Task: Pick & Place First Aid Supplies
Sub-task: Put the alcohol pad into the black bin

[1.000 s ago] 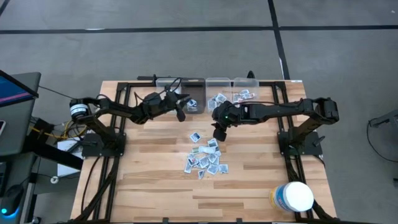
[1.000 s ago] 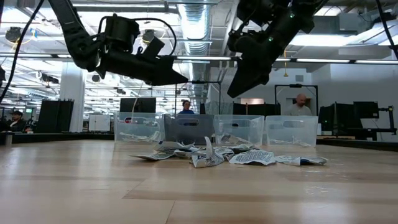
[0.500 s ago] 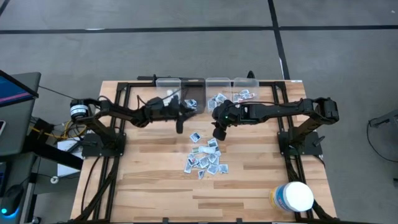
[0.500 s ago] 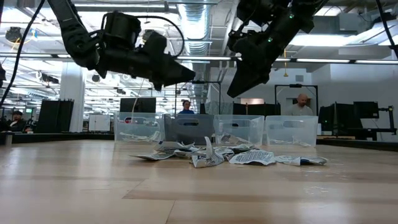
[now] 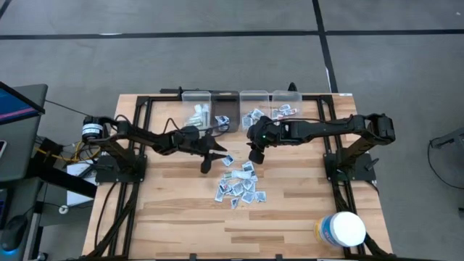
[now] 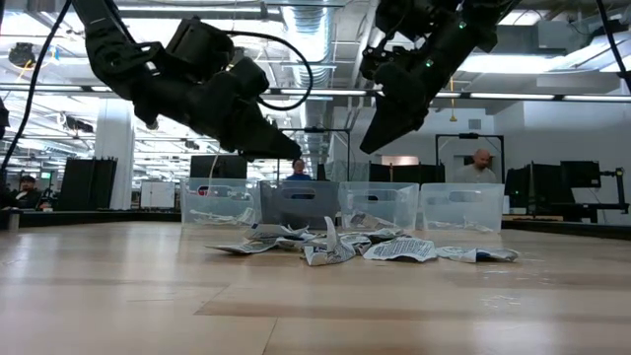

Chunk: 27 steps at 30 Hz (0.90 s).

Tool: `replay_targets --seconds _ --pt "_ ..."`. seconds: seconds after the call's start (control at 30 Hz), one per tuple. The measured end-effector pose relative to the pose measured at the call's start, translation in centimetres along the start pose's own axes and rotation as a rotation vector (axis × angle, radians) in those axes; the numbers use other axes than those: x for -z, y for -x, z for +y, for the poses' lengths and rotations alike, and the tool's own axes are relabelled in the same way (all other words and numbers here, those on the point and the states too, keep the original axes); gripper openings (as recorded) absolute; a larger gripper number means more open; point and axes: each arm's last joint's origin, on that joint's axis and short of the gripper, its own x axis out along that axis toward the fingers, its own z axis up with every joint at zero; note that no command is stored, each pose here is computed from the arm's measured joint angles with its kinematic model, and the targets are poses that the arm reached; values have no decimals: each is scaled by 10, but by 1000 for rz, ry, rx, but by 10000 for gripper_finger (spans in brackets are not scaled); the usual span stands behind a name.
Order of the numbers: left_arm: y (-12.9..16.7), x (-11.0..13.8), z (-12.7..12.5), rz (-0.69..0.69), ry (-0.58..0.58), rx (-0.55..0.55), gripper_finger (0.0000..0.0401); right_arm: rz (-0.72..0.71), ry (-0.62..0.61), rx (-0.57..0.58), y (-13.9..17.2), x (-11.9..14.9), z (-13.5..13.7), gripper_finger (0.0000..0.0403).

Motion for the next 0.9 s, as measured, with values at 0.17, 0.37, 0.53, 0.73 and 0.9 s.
replay_targets --seconds 0.17,0.37,0.53,0.73,0.9 --pt "-5 7 -4 36 0 -31 159 -1 7 -7 1 0 3 120" --pt "-21 35 -5 124 11 -31 189 -2 26 -24 2 1 11 120" --pt "-31 44 -3 78 1 -67 188 12 19 -34 3 3 16 120" --pt "-37 63 -2 145 7 -88 178 27 -2 -37 4 5 18 120" --pt "-43 74 -6 167 5 -76 170 33 -17 -38 4 5 19 120"
